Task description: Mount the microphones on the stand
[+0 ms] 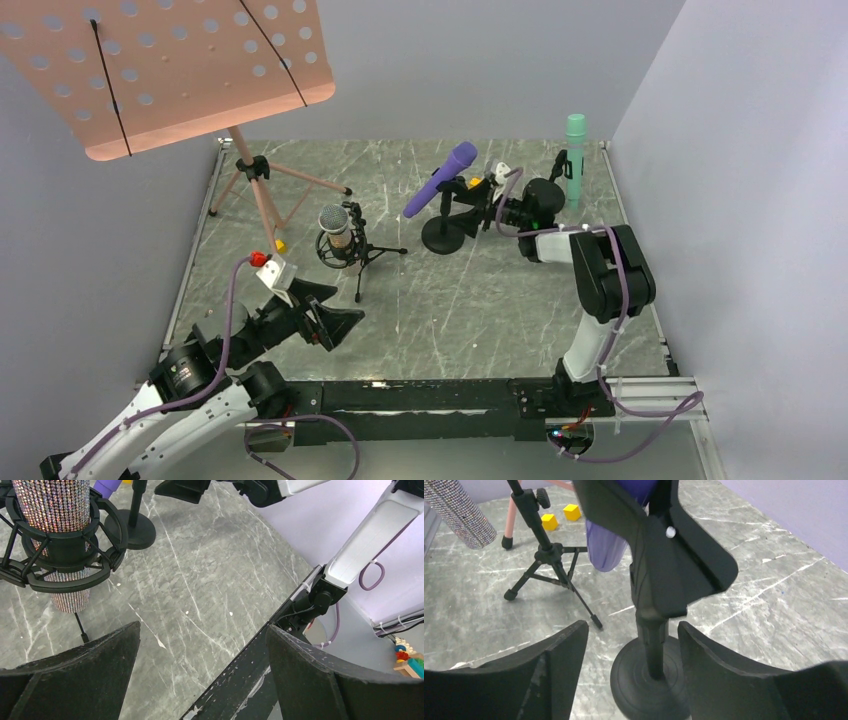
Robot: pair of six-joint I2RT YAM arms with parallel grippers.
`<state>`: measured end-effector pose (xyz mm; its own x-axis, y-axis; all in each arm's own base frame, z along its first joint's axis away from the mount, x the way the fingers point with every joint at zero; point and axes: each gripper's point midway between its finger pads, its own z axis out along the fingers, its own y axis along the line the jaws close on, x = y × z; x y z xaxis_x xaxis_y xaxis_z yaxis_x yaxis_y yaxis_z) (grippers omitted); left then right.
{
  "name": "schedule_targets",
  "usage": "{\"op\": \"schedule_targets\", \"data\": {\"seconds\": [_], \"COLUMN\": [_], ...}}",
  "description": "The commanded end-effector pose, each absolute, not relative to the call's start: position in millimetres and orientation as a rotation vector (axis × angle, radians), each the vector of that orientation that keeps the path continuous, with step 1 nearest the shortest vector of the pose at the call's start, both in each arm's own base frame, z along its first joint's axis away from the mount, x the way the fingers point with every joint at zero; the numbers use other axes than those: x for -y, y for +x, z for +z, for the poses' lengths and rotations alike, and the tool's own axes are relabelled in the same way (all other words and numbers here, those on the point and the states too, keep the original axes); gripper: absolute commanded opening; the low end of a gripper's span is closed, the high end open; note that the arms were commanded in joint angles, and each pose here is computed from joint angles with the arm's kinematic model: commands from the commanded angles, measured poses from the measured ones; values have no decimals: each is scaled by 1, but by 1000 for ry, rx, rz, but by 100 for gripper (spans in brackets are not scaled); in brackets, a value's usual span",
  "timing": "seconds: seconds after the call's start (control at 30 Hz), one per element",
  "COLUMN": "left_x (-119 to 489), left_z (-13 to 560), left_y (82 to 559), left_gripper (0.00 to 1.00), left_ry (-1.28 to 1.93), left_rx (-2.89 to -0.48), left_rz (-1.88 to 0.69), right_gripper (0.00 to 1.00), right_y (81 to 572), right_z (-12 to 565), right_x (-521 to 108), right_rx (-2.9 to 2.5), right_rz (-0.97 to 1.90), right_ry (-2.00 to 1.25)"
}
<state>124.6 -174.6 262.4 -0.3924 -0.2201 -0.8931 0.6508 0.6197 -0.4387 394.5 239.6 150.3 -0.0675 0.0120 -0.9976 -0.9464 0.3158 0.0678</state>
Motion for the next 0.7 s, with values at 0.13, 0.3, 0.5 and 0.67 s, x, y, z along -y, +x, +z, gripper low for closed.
{"op": "schedule_targets", "data": {"seconds": [0.13, 0.3, 0.5, 0.67], "left_x": [166, 151, 128, 109], "left_z": [274, 270, 270, 274], "left_y": [121, 127, 132, 136], "left_gripper": [99, 99, 99, 99], "left_ry": [347, 310, 257, 242], "left_rx": [-1717, -1726, -1736, -1713], "left_rz": [-965, -884, -776, -678], "right_gripper": [84, 92, 97, 99], "right_y": [377, 352, 323, 304], "right_z": [164, 152, 162, 182], "right_x": [-209, -191, -166, -151], "right_rx": [-1446, -1574, -1772, -1860], "right_rz": [938, 845, 750, 705], "right_ry": [-983, -1081, -1075, -977]}}
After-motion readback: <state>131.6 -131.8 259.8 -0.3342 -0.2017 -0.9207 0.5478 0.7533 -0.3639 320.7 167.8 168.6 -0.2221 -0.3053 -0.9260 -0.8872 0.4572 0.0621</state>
